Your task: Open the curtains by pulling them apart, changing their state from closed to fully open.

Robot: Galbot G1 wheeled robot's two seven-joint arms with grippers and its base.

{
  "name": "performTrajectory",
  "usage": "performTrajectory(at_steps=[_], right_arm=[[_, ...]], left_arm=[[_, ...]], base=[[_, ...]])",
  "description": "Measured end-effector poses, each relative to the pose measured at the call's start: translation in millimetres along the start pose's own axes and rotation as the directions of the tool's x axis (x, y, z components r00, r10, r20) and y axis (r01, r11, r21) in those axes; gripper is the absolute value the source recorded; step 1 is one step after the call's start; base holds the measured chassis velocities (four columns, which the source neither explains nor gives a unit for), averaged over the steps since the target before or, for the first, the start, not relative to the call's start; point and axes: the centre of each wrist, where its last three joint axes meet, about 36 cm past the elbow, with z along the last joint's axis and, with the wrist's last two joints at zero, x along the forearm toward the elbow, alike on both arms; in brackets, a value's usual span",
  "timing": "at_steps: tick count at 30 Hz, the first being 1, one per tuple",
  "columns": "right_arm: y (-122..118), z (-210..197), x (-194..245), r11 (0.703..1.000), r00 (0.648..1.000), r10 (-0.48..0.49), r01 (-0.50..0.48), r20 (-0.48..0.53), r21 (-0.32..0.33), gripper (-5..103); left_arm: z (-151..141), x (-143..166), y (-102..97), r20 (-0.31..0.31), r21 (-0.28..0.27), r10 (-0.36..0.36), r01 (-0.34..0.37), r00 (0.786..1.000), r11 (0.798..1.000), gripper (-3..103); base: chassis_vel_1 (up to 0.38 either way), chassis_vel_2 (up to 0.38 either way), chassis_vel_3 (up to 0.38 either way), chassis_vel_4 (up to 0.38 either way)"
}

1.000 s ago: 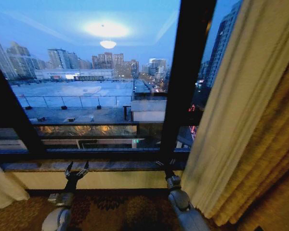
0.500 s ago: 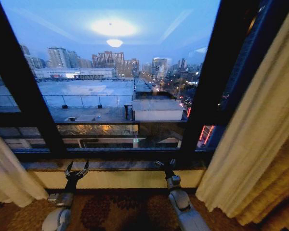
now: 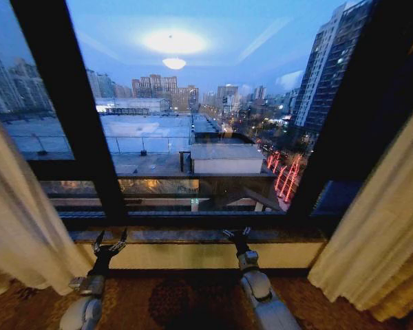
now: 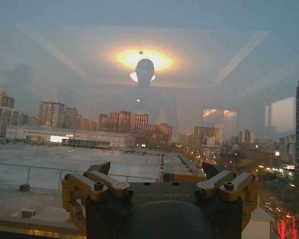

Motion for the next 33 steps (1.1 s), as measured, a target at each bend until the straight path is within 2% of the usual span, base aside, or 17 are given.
performTrajectory(at_steps=[33], right_arm=[[0.2,0.0,0.0,1.000,1.000,0.000,0.000,0.000,0.000,100]], left_arm=[[-0.1,0.0,0.1,0.000,0.000,0.000,0.000,1.000,1.000,100]], base=[[0.346,0.348,-0.341,-0.346]])
